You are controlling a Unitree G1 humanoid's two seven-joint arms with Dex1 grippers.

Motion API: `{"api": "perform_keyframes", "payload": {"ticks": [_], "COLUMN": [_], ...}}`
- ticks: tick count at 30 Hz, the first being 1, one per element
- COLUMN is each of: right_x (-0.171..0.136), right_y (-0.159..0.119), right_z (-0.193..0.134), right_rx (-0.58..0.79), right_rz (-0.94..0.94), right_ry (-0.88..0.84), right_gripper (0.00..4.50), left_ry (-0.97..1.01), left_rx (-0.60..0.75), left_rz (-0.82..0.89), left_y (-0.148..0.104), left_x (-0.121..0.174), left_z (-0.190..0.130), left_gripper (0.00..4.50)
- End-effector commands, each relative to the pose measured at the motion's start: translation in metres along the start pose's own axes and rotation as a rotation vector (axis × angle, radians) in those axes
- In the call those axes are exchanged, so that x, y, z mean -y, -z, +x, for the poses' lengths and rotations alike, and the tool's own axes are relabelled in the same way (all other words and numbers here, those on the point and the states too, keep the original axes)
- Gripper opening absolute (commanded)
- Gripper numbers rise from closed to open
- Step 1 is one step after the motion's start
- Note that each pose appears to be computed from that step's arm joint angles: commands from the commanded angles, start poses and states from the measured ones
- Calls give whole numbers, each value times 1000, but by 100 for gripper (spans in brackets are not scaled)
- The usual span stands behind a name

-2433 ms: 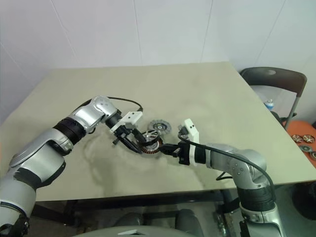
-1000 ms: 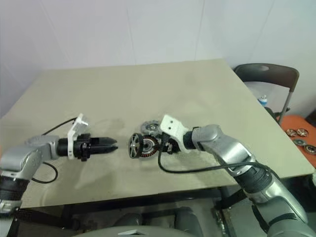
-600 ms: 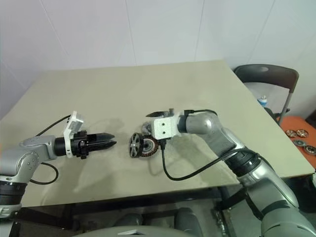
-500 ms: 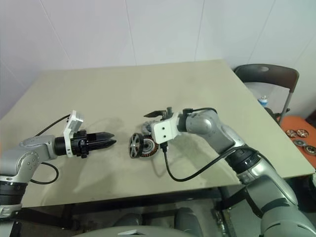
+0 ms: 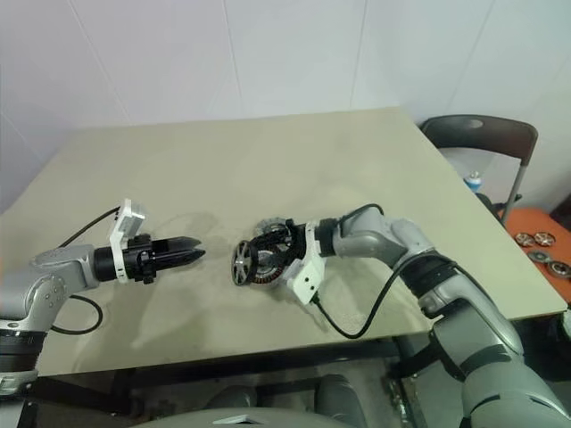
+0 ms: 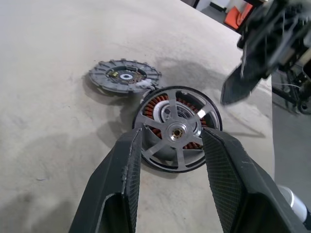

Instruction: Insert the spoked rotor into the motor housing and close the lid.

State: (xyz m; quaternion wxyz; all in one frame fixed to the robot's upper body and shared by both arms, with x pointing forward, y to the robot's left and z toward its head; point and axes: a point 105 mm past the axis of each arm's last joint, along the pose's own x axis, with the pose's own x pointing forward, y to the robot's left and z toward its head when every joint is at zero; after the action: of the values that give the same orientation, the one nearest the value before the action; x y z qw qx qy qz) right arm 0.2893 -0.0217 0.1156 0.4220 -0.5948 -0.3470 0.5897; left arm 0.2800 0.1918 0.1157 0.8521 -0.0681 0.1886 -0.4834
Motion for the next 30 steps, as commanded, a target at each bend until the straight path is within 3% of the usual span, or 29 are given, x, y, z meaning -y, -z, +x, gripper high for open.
{"api": "perform_keyframes", "payload": {"ticks": [1,10,19,25,30], "right_x": [13,-9,-12,-5,-14], "right_y": [3,14,27,37,18], "right_z": [6,14,15,-4,-23], "right_rx": [6,-6,-46,-97,-56], "right_rz": [-29,-21,28,64,189], "right_ry": [21,-100,-124,-181,-317], "right_gripper": [253,253,253,253,253], "left_ry": [-7,-44,-78,-89,-90], "left_rx": [30,72,80,94,82], "left_rz": [46,59,63,65,70], "left_y": [-11,-14,-12,-15,-13], "left_x": [3,10,8,5,3], "left_z": [-3,-4,-8,-8,-8], "left_gripper": [209,209,209,209,209]}}
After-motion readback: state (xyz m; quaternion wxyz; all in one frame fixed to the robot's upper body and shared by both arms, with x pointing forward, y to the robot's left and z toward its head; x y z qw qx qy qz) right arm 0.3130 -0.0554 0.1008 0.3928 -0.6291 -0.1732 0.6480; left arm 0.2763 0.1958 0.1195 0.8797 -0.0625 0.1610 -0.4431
